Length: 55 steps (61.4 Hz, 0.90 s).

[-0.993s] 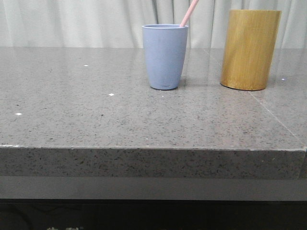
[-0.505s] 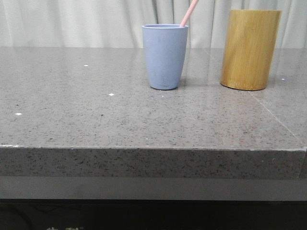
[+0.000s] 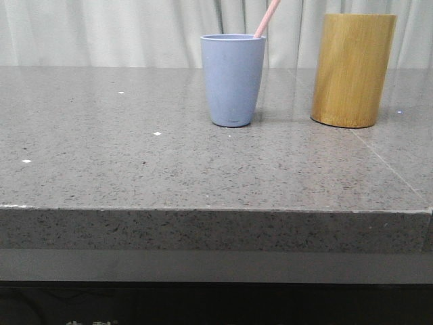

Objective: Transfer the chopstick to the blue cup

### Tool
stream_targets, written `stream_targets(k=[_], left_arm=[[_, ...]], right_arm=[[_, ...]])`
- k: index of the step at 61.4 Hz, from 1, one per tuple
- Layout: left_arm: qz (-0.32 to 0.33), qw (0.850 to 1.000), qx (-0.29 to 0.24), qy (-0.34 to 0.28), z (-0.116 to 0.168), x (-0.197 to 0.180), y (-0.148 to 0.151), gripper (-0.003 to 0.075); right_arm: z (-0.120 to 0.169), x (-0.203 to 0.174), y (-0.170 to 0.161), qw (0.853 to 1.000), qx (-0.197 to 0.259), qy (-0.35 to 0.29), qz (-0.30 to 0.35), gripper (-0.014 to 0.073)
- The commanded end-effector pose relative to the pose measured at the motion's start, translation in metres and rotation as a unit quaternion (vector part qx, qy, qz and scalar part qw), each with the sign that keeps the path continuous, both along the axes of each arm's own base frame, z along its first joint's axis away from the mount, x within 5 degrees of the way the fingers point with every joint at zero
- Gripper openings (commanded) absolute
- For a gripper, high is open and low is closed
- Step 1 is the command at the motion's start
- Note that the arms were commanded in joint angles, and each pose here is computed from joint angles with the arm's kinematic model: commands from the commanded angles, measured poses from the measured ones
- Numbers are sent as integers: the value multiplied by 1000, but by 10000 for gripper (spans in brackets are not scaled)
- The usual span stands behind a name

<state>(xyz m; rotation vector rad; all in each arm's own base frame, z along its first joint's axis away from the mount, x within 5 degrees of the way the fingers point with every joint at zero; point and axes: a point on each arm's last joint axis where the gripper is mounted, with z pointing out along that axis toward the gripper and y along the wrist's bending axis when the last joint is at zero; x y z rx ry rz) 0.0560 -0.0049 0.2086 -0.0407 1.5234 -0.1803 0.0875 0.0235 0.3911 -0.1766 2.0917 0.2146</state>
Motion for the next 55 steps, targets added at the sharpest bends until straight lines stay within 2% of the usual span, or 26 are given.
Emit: stream_targets(k=[1, 17, 28, 36, 49, 55], left_arm=[[2, 999, -7, -42, 4, -2, 1, -19], [2, 999, -7, -42, 4, -2, 1, -19], [2, 999, -7, -42, 4, -2, 1, -19], [2, 999, -7, -42, 4, -2, 1, -19], [2, 999, -7, -42, 4, -2, 1, -19], [2, 999, -7, -42, 4, -2, 1, -19]], right_arm=[[13, 3, 0, 999, 10, -46, -2, -68], [13, 3, 0, 999, 10, -46, -2, -68], [-4, -5, -8, 996, 2, -86, -31, -68], [-34, -15, -14, 982, 36, -170, -68, -68], [-114, -26, -21, 956, 75, -259, -116, -68], [-143, -30, -23, 943, 85, -294, -128, -68]])
